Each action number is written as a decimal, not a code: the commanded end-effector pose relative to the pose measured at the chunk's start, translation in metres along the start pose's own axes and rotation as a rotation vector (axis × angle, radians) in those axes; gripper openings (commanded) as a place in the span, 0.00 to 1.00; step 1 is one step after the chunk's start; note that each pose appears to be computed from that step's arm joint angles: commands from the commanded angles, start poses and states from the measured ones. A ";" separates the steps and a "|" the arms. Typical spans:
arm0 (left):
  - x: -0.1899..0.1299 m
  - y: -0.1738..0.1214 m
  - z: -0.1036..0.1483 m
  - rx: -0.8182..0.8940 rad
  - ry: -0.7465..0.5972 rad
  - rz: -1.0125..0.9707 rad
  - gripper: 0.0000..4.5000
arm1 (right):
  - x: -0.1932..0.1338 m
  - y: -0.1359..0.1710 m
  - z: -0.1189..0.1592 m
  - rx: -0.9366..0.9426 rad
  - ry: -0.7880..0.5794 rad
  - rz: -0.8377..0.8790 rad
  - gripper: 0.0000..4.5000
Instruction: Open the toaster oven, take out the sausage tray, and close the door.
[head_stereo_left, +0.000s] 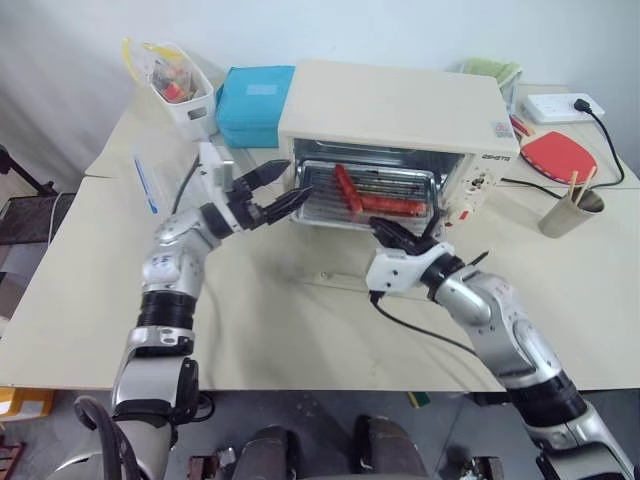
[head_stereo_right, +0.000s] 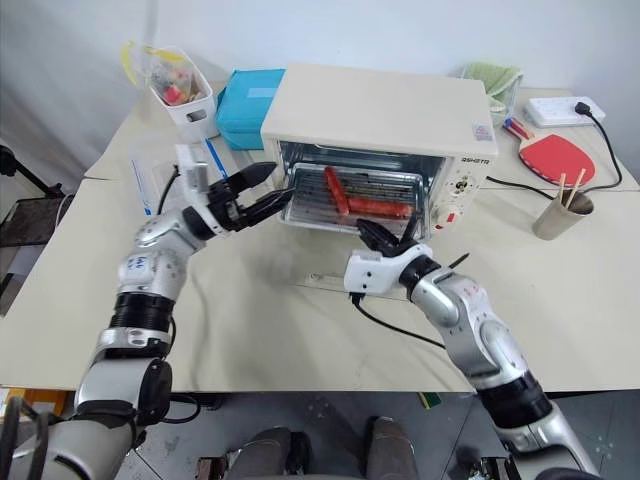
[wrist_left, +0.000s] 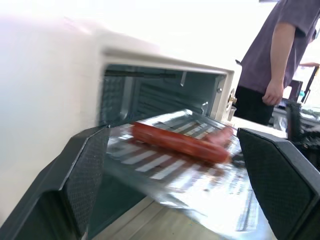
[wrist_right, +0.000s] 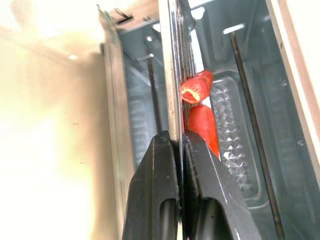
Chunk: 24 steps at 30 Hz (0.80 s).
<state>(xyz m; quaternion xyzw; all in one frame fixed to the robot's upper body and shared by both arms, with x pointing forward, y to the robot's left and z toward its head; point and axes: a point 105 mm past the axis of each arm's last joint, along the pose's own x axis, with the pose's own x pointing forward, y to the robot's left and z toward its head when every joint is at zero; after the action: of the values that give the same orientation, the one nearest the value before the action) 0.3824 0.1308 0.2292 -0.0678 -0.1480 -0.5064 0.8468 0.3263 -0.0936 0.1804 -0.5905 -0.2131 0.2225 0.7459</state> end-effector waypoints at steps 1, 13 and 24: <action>-0.012 -0.007 0.015 -0.032 -0.009 -0.039 0.96 | -0.007 -0.017 0.011 -0.054 -0.028 -0.055 0.00; -0.052 -0.042 -0.025 -0.544 0.302 0.034 0.96 | -0.024 0.000 0.033 -0.080 -0.133 0.058 0.00; -0.047 -0.057 -0.029 -0.814 0.279 0.067 0.96 | -0.025 0.006 0.047 -0.075 -0.215 0.091 0.00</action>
<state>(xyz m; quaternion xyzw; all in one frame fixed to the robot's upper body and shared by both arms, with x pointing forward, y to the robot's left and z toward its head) 0.3191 0.1371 0.1706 -0.3151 0.1980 -0.4876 0.7898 0.2849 -0.0763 0.1690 -0.6050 -0.2392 0.3127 0.6921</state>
